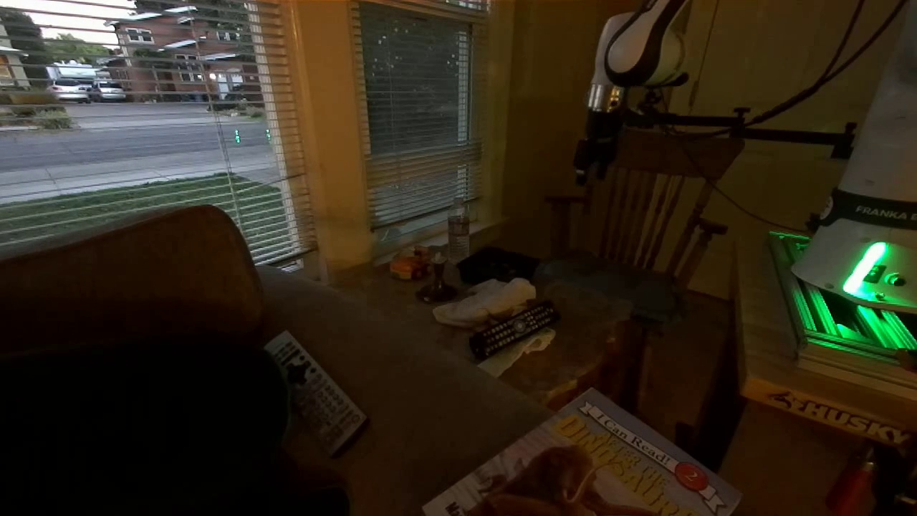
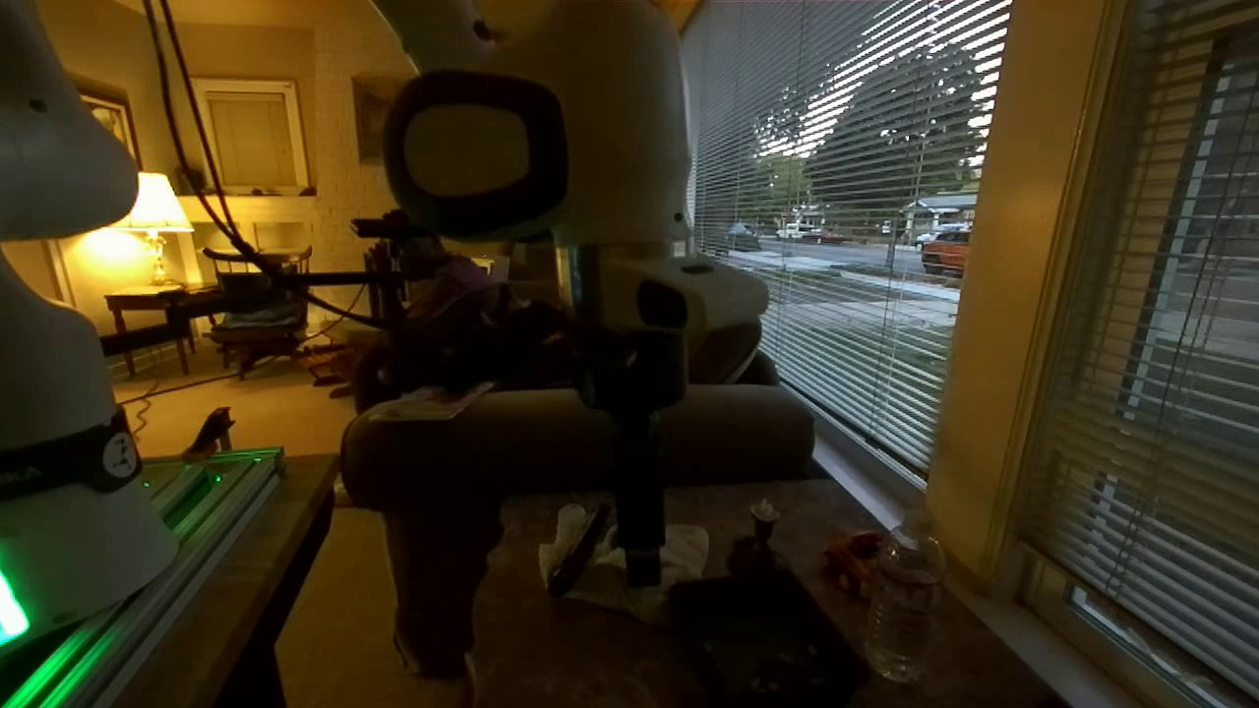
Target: Empty the contents of the black container onto the table
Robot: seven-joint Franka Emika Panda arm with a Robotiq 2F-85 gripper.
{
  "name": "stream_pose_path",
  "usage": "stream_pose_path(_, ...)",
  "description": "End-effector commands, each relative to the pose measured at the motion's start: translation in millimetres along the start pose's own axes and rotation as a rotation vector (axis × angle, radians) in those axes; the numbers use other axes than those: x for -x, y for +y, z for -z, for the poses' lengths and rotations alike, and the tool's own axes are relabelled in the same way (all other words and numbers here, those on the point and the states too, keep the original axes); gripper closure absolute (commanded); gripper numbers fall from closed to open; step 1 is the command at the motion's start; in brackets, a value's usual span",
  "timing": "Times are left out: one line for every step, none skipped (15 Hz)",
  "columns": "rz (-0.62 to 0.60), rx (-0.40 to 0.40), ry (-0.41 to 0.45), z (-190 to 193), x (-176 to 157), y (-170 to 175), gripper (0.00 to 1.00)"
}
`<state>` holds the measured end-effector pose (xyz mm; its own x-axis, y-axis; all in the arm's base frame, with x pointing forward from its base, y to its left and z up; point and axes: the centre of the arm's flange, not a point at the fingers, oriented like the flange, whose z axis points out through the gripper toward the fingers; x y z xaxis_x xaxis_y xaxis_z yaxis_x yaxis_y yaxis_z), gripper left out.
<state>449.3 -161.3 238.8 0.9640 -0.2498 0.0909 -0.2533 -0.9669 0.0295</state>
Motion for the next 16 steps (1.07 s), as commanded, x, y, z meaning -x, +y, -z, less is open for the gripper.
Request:
stream_pose_path(0.024,-0.063,0.03,-52,-39,-4,0.0)
stream_pose_path(0.046,-0.07,0.051,-60,-46,-7,0.0)
stream_pose_path(0.072,-0.09,0.053,-68,-55,-10,0.0)
stream_pose_path(0.104,-0.11,0.074,-80,-63,-14,0.0)
stream_pose_path(0.143,-0.117,0.087,-86,-69,-18,0.0)
stream_pose_path(0.206,-0.124,0.089,-95,-77,-22,0.0)
stream_pose_path(0.254,-0.136,0.099,-104,-83,-25,0.0)
stream_pose_path(0.304,-0.14,0.108,-112,-90,-29,0.0)
stream_pose_path(0.329,-0.133,0.111,-121,-97,-32,0.0)
stream_pose_path(0.339,-0.141,0.11,-130,-100,-32,0.0)
stream_pose_path(0.344,-0.14,0.108,-140,-106,-34,0.0)
stream_pose_path(0.339,-0.149,0.117,-150,-109,-36,0.0)
stream_pose_path(0.312,-0.145,0.114,-158,-111,-36,0.0)
stream_pose_path(0.284,-0.164,0.118,-163,-115,-37,0.0)
stream_pose_path(0.271,-0.177,0.114,-170,-116,-37,0.0)
stream_pose_path(0.261,-0.186,0.128,-175,-118,-38,0.0)
